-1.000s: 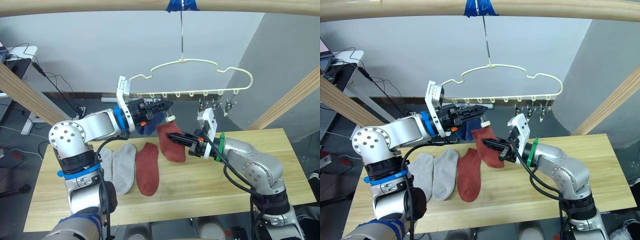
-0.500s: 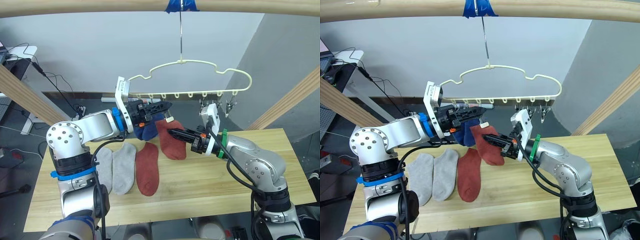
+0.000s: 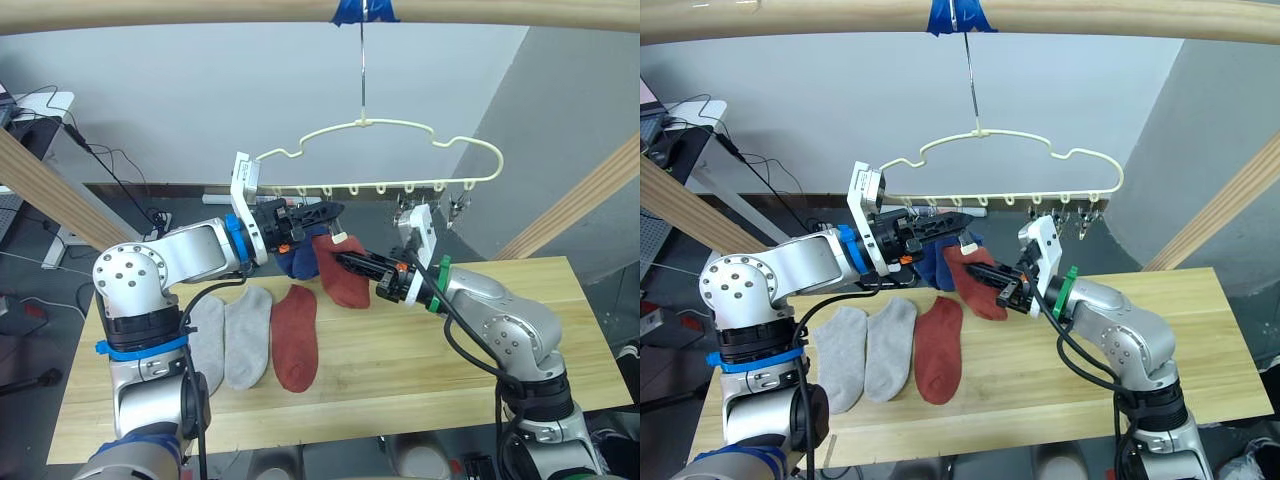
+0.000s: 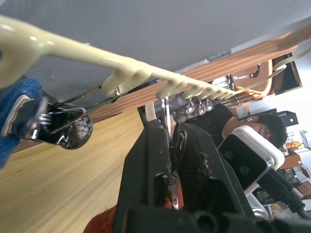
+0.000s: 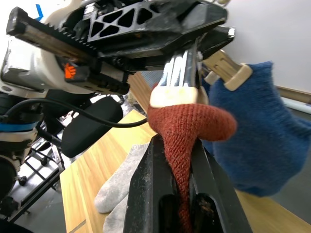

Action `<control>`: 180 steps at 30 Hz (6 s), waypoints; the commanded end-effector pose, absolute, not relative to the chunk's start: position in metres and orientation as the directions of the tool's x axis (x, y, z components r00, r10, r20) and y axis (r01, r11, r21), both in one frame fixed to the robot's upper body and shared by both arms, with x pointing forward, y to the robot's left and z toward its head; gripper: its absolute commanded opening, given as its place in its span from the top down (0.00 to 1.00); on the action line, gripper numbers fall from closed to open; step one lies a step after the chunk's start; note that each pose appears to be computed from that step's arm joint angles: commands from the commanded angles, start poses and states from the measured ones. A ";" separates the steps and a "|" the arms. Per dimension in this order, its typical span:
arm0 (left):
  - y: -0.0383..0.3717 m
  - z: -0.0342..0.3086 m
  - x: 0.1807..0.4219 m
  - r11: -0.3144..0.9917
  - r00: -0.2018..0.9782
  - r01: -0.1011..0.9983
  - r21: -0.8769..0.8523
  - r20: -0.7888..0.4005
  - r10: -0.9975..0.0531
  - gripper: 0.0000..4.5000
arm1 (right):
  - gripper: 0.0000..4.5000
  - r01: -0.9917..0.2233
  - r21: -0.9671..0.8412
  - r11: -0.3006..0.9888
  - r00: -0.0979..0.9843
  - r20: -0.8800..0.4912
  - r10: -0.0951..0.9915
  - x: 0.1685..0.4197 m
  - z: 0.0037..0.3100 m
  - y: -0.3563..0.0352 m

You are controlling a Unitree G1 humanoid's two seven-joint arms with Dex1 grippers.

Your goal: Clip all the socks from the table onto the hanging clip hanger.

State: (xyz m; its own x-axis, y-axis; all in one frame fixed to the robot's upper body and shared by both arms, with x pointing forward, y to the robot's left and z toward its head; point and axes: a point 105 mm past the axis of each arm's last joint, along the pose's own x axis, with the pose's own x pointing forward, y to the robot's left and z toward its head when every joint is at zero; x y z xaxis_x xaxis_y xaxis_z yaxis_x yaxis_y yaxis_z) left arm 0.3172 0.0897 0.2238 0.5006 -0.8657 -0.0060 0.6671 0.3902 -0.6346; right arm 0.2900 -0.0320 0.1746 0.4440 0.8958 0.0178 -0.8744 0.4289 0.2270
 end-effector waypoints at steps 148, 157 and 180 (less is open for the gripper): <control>0.090 0.220 0.247 0.506 0.475 0.823 0.257 0.175 -0.862 0.00 | 0.00 -0.347 -0.052 0.936 0.894 0.285 0.347 0.307 0.219 -0.077; 0.090 0.220 0.248 0.508 0.477 0.823 0.255 0.174 -0.861 0.00 | 0.00 -0.382 -0.034 0.924 0.874 0.313 0.373 0.307 0.224 -0.066; 0.088 0.219 0.245 0.506 0.474 0.826 0.250 0.177 -0.862 0.00 | 0.00 -0.428 0.030 0.903 0.853 0.344 0.393 0.314 0.232 -0.053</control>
